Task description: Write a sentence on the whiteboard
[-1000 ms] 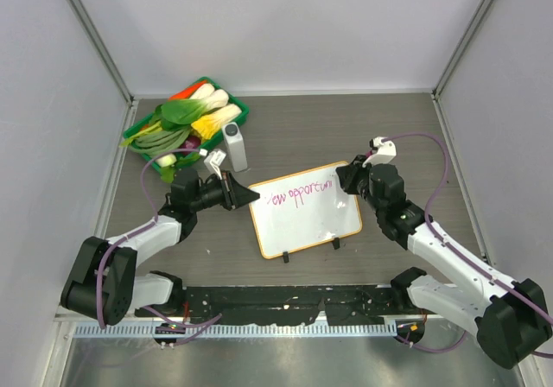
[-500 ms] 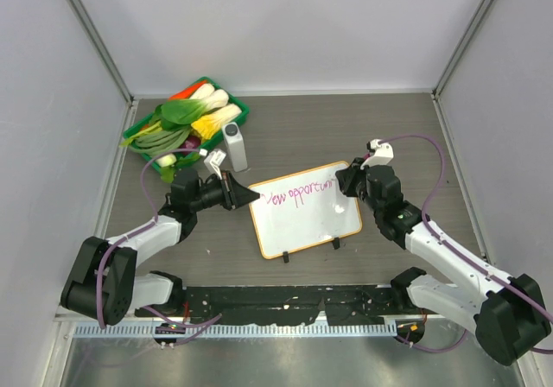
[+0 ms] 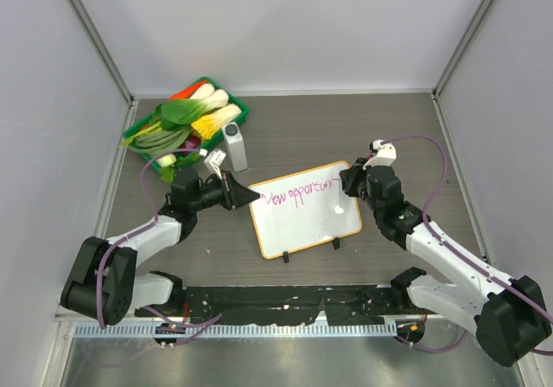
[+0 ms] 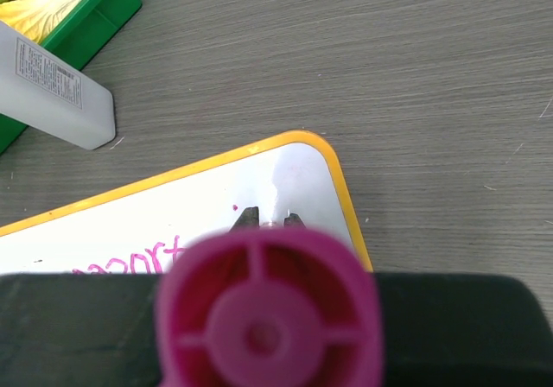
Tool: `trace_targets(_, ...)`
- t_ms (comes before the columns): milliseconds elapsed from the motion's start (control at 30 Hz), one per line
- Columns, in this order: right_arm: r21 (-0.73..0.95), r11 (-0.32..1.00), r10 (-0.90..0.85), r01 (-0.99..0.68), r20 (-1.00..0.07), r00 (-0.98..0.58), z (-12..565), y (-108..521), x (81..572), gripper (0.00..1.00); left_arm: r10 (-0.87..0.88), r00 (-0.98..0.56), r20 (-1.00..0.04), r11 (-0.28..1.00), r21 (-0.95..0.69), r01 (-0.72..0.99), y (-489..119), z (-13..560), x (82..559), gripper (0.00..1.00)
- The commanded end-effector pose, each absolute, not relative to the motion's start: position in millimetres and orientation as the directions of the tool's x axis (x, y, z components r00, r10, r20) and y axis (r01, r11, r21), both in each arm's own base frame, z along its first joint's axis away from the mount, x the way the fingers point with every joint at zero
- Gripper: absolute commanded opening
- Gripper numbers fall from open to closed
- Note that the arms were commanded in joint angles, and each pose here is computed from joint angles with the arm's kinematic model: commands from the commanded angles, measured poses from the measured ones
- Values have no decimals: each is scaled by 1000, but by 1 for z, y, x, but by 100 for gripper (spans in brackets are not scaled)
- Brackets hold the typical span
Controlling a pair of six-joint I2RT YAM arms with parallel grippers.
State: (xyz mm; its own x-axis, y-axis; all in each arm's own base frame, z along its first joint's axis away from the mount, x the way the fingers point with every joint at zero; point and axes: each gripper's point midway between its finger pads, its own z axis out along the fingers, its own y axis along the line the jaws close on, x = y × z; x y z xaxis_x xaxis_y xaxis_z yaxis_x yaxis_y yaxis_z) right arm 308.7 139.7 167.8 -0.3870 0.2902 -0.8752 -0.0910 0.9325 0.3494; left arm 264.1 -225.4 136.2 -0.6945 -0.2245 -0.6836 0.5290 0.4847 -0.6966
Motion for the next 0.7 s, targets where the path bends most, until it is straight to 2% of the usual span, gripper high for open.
trace_targets(0, 364, 926, 308, -104, -884, -351, 187, 139, 309, 1, -191, -668, -719, 546, -644, 536, -221, 124, 270, 0)
trace_targets(267, 401, 904, 343, -146, -887, -309, 210, 146, 311, 1, -191, -671, -717, 545, -646, 535, -221, 124, 270, 0)
trace_targets(667, 397, 910, 340, -120, -879, -336, 193, 147, 317, 1, -190, -666, -721, 548, -641, 538, -220, 125, 270, 0)
